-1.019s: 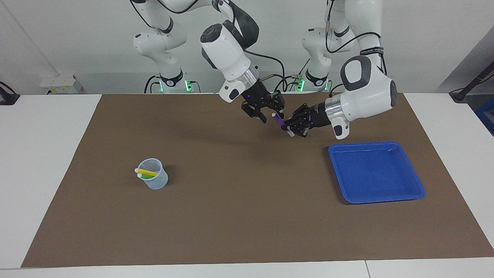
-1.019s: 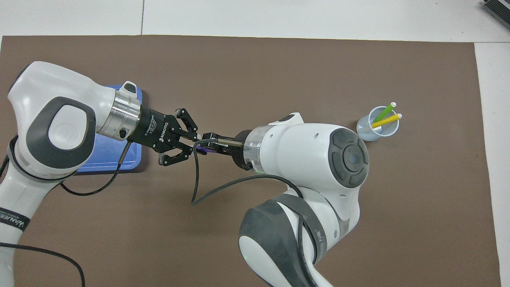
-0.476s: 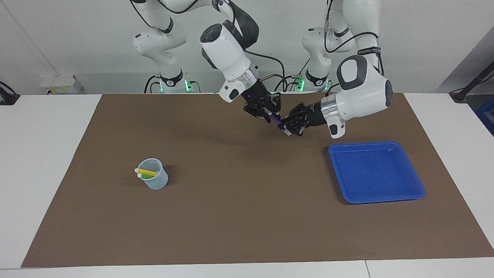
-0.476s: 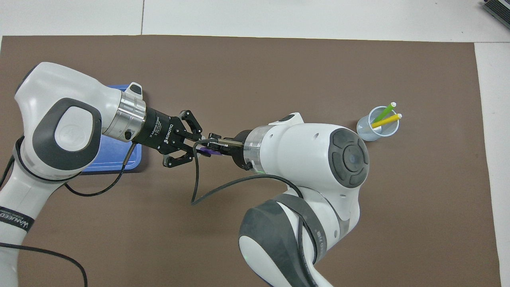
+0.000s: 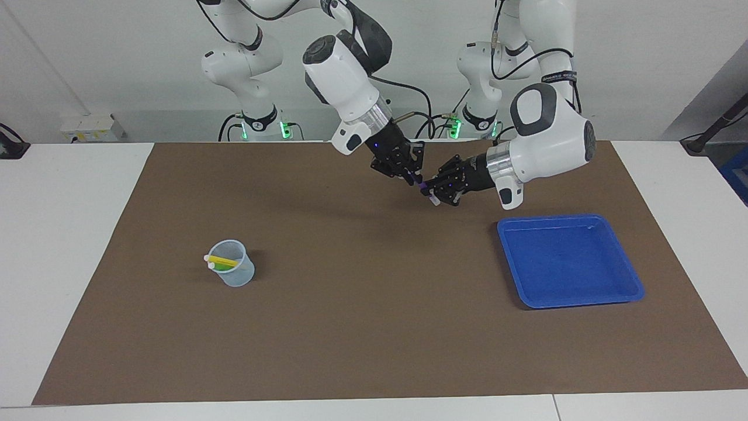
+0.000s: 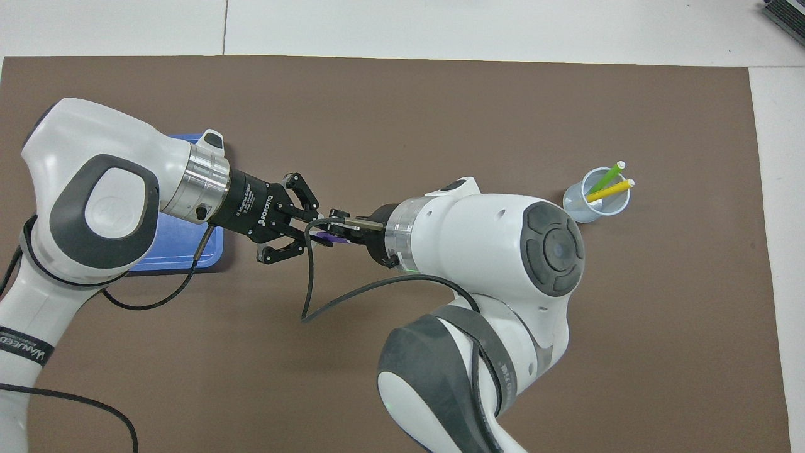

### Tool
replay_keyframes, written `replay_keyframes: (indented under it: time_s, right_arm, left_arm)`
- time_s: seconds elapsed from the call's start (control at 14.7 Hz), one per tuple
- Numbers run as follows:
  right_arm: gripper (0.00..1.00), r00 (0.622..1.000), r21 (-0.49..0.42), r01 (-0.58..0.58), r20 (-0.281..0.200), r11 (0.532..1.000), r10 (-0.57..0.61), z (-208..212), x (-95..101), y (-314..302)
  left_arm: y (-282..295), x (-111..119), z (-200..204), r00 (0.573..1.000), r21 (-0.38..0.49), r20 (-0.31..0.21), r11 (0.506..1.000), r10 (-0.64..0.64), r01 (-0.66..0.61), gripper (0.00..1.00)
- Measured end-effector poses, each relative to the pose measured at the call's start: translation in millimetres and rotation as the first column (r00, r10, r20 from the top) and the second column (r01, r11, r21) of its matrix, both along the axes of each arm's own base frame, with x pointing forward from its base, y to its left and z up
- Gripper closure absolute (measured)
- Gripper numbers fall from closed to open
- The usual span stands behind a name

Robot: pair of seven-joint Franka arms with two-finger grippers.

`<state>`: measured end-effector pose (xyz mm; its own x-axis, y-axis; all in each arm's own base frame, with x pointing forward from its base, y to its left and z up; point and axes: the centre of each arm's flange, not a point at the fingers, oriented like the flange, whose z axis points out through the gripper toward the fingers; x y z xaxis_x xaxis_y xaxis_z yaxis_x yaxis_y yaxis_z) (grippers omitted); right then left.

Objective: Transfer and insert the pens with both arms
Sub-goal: 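Pass the purple pen from the left gripper to the right gripper, then insert the purple pen into the white cup with the right gripper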

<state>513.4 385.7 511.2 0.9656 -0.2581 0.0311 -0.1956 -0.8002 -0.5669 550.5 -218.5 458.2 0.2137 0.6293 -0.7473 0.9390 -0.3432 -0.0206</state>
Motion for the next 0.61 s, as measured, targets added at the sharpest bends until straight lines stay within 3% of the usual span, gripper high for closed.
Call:
replay_keyframes:
  time_s: [0.27, 0.34, 0.61]
  right_arm:
    - [0.82, 1.000, -0.005, -0.006, 0.003, 1.000, 0.006, 5.0, 4.2, -4.5]
    - [0.82, 1.000, -0.024, -0.017, 0.007, 1.000, 0.017, 7.6, 6.4, -7.8]
    - [0.82, 0.997, -0.136, -0.072, 0.027, 0.988, 0.076, 25.6, 29.3, -45.7]
  left_arm:
    - [-3.2, 1.2, 3.5, 1.000, -0.011, 0.007, 1.000, 0.012, -0.012, 0.83]
    - [-4.5, 0.9, 3.5, 1.000, -0.010, 0.007, 1.000, 0.011, -0.011, 0.78]
    - [-0.6, 1.7, 2.6, 1.000, 0.002, 0.015, 1.000, 0.008, -0.008, 0.35]
